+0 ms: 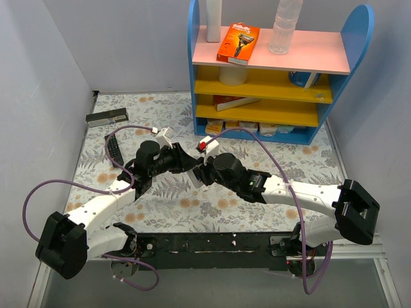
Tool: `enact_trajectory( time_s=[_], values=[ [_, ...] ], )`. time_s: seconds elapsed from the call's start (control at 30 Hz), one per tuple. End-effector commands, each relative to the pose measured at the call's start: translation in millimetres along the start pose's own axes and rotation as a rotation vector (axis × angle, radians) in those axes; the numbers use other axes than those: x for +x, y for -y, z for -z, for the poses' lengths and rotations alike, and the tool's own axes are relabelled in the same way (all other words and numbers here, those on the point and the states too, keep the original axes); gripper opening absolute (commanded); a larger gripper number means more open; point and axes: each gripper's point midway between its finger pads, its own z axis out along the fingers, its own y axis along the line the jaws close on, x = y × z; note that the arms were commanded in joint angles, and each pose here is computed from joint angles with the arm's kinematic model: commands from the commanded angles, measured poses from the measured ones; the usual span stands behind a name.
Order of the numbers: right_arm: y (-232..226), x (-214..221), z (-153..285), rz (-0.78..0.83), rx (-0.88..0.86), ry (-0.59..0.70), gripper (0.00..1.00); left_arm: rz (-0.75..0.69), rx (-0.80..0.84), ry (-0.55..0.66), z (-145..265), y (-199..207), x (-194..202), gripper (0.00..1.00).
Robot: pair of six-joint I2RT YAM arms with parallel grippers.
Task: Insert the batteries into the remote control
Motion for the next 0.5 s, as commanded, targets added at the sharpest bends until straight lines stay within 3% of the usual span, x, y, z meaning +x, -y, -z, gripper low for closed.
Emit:
enact_trajectory(
  time_s=[0.0,0.47],
  values=[
    [25,-7,2,0.033,0.095,0.044,0.18,-0.028,0.095,-0.011,3,32,-7,0.0],
    [27,21,-4,0.053,0.092,-0.027,0.18,0.039,0.113,0.03,6,43,-19,0.0]
  ],
)
